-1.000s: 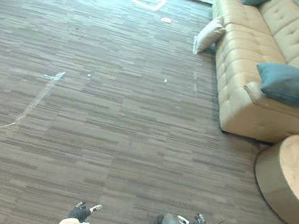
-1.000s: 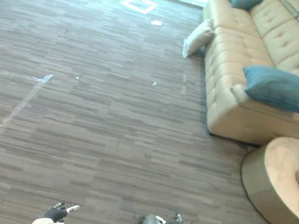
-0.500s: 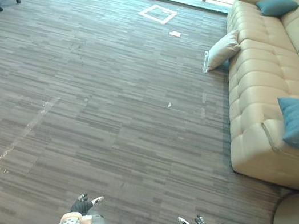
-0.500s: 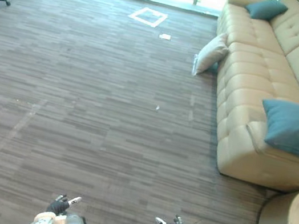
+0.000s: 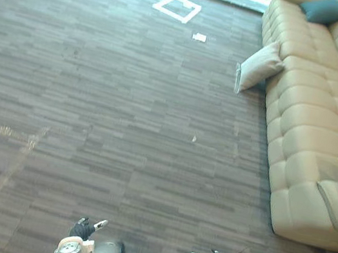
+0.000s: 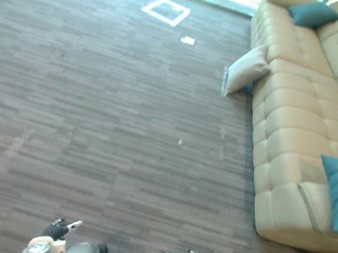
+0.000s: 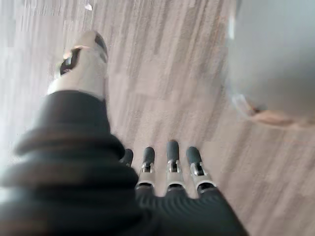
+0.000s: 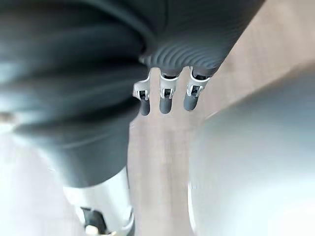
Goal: Pick up cushions and gather them together orderly.
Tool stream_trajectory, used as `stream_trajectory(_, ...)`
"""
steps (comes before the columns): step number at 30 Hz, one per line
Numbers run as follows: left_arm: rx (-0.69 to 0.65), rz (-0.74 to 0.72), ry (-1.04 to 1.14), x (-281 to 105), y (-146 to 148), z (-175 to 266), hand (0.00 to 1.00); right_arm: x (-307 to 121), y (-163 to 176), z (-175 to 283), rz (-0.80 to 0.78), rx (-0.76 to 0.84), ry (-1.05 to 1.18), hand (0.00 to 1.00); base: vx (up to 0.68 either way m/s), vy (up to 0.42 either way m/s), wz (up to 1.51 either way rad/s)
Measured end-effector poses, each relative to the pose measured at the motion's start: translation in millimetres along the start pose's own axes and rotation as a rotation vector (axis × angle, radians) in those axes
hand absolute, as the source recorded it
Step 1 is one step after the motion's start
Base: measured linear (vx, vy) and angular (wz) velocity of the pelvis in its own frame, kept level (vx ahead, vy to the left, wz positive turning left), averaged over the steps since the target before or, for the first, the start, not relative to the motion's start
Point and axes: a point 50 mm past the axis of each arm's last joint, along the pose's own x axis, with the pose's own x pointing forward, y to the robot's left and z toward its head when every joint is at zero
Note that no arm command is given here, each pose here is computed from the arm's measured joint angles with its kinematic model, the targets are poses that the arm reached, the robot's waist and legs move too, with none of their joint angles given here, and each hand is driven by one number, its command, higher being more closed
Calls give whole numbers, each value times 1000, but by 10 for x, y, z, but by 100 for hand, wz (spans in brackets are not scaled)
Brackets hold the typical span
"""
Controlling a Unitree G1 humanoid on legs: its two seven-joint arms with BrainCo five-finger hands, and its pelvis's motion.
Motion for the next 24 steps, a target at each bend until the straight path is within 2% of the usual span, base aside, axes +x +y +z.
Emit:
stream_trajectory(6, 9, -38, 31, -13, -158, -67, 0, 12, -55, 120, -17, 34, -46, 0, 647, -106, 33)
stream_trajectory(9, -3, -80, 41, -36, -344, -103, 0, 19, -118, 196, -37, 59, -74, 0, 718, -191, 3)
stream_trajectory(12, -66, -77, 21, -37, -405, -46, 0, 18, -143, 203, -42, 46, -69, 0, 570, -120, -12)
stream_trajectory(17, -78, -18, -44, -20, -178, 67, 0, 6, -12, 82, -6, 30, -18, 0, 620, -12, -33)
stream_trajectory(21, -118, 3, -39, -34, -113, 12, 0, 4, -22, -37, -15, 5, 34, 0, 643, 216, -103)
stream_trajectory(24, -114, 43, -63, 4, 72, 113, 0, -7, 95, -79, 16, -10, 52, 0, 735, 264, -37)
